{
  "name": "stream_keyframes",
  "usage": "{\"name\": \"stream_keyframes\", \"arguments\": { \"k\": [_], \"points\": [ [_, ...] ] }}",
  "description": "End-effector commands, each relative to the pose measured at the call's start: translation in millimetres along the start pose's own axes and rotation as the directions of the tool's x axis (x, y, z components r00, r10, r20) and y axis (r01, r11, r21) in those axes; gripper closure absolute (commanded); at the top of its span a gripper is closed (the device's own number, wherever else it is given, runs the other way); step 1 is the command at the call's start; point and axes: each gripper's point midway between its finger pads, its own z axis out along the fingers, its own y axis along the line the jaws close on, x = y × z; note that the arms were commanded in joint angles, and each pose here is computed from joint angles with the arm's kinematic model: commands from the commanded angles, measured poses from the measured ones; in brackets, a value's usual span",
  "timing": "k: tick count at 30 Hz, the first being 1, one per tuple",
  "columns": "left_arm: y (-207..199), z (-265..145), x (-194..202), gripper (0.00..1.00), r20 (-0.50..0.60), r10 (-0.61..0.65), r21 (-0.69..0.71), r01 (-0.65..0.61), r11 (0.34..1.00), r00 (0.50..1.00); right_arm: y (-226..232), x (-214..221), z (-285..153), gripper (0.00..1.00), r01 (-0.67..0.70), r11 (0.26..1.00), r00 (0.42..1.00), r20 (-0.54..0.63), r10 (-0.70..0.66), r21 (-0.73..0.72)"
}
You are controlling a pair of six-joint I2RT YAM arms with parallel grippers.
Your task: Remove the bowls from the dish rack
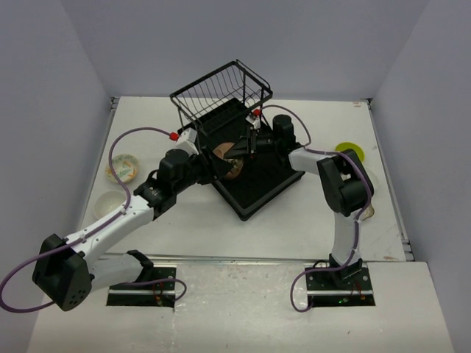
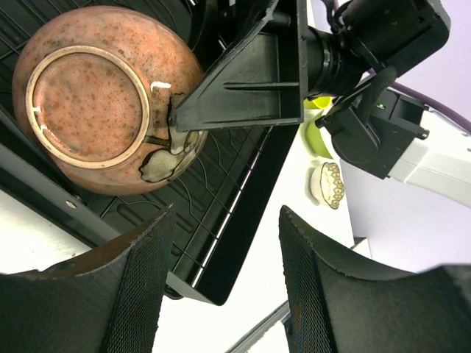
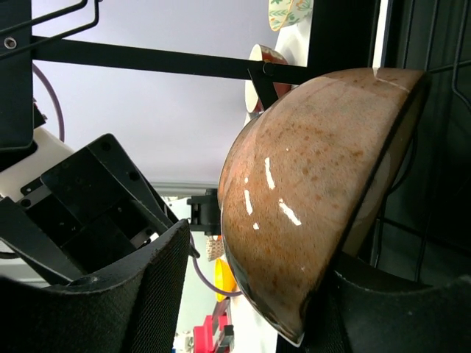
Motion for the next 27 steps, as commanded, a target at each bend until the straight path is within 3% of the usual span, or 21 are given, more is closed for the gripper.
{"name": "stream_keyframes", "arguments": {
  "k": [1, 11, 24, 27],
  "points": [
    [-15.1, -5.3, -11.7, 0.40, 0.029, 0.029, 0.038, -0.030, 0.999, 0.999, 36.8, -6.2, -10.9, 0.44, 0.116, 0.991, 0.993, 0.028, -0.115, -0.060],
    [-11.6, -8.0, -10.0, 0.40, 0.027, 0.030, 0.029, -0.031, 0.999, 0.999, 39.0, -9.2, -12.1, 0.52, 0.078, 0.990, 0.995, 0.069, -0.071, -0.120],
    [-16.0, -13.3, -14.3, 0.40, 0.038, 0.035, 0.036, -0.036, 0.999, 0.999, 32.6, -17.8, -5.3, 0.69, -0.025, 0.982, 0.995, 0.087, 0.042, -0.187],
    [-21.5, -16.1, -19.5, 0.40, 0.051, 0.034, 0.048, -0.036, 0.998, 0.998, 22.0, -18.8, -2.1, 0.66, -0.065, 0.985, 0.993, 0.082, 0.079, -0.163]
  ]
}}
